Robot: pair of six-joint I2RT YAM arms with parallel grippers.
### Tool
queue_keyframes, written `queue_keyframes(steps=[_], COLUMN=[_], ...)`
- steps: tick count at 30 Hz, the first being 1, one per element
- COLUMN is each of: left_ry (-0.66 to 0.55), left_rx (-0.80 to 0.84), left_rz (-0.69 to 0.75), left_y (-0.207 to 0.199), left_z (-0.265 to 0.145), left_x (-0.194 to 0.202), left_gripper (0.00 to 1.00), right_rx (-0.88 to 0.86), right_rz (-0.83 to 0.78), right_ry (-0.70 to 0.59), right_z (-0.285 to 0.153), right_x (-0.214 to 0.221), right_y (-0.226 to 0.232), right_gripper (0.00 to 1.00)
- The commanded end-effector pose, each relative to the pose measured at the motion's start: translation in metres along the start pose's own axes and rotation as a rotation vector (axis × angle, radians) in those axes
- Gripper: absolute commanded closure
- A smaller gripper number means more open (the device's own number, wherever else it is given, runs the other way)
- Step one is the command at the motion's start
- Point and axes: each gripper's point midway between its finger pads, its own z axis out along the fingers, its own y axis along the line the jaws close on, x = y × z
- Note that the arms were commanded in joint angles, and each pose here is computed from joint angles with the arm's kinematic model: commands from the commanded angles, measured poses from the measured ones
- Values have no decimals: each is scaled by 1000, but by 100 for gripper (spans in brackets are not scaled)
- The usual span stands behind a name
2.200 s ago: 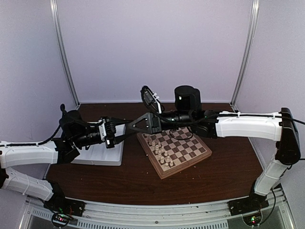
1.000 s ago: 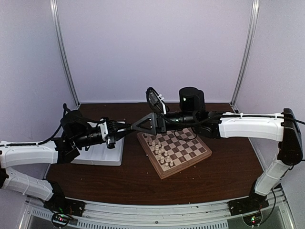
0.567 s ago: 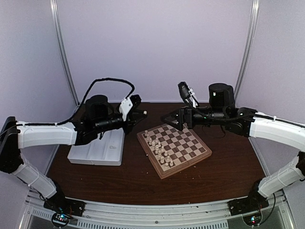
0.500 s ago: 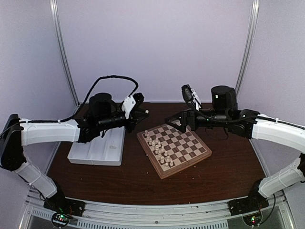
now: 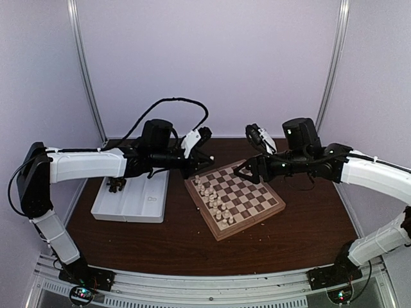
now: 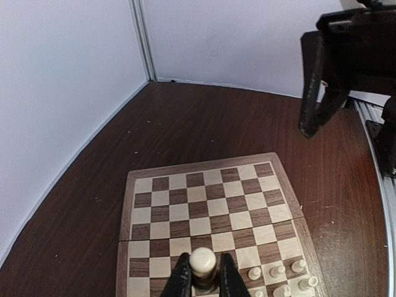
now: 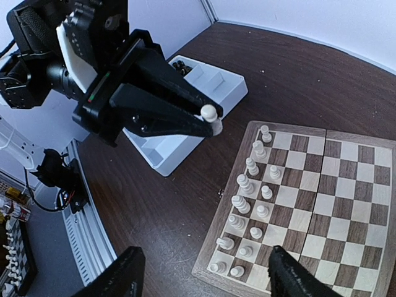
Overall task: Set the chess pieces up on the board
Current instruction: Place the chess piece on the chessboard.
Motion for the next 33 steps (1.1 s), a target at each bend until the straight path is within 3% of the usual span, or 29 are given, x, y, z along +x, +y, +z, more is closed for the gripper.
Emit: queue_keyframes(steps=[1, 7, 18, 33], left_ry=[-95, -102, -50, 237], left_rx=[116, 122, 113, 131], left_rz=[65, 70, 7, -49], left_y=[-25, -43, -73, -79], left_z=[6, 46, 117, 156], left_x=[-9, -1, 22, 64], left_gripper=[100, 100, 100, 100], right_rx=[27, 105, 262, 375], right_rz=[76, 162, 275, 347], right_ry=[24, 18, 13, -59], right_z=[-3, -12, -47, -81], right_x=[-9, -6, 38, 67], right_y=[-9, -40, -88, -115], right_gripper=[35, 46, 48, 49])
